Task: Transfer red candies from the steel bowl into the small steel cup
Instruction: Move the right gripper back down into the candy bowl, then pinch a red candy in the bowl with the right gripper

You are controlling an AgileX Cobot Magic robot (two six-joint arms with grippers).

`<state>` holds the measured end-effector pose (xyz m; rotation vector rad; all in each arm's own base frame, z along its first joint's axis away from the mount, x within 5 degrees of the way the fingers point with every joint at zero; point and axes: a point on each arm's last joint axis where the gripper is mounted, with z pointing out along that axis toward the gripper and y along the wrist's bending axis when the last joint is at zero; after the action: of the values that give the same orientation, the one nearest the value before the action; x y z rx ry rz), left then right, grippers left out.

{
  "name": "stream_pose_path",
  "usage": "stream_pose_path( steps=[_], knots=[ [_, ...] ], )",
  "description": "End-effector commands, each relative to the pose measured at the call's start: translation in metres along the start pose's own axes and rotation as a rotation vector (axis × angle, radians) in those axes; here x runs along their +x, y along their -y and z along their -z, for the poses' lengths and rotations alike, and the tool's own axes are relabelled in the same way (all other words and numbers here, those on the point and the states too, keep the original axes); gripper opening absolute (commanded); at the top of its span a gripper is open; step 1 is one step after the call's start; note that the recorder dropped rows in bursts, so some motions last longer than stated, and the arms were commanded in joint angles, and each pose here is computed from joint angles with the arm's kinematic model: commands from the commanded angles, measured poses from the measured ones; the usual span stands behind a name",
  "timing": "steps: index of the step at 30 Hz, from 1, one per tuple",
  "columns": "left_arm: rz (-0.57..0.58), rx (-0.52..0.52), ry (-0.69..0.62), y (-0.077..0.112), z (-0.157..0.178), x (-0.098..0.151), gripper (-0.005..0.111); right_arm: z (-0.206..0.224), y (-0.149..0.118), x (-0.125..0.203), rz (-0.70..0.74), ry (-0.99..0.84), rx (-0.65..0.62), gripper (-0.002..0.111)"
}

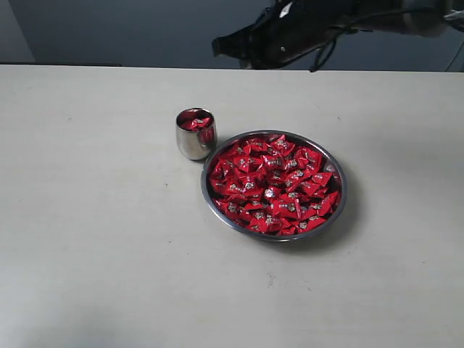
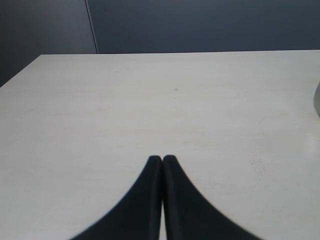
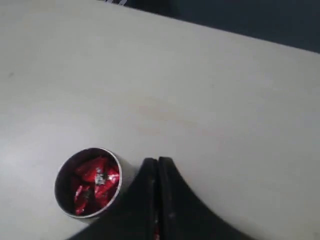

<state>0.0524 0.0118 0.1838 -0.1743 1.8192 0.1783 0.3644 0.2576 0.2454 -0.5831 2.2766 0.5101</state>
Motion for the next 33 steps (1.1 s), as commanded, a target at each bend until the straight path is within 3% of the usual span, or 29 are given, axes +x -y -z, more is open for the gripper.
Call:
stream_pose_path(
  steps=[1,6,12,17,23,29,33],
  knots=[
    [0.006,0.006,0.011,0.000,0.000,0.000,0.000,0.034,0.032,0.026,-0.037,0.075,0.094,-0.001],
    [0.006,0.006,0.011,0.000,0.000,0.000,0.000,0.052,0.058,0.064,-0.103,-0.077,0.137,-0.001],
    [0.006,0.006,0.011,0.000,0.000,0.000,0.000,0.042,0.047,0.103,-0.124,-0.425,0.062,-0.001],
    [0.006,0.006,0.011,0.000,0.000,0.000,0.000,0.027,0.048,0.125,-0.172,-0.586,0.032,-0.001],
    [0.006,0.006,0.011,0.000,0.000,0.000,0.000,0.024,0.040,0.126,-0.182,-0.592,-0.054,0.000],
    [0.006,0.006,0.011,0.000,0.000,0.000,0.000,0.024,0.040,0.127,-0.169,-0.597,-0.061,0.041],
    [0.006,0.006,0.011,0.000,0.000,0.000,0.000,0.024,0.038,0.126,-0.196,-0.588,-0.072,0.043]
  ],
)
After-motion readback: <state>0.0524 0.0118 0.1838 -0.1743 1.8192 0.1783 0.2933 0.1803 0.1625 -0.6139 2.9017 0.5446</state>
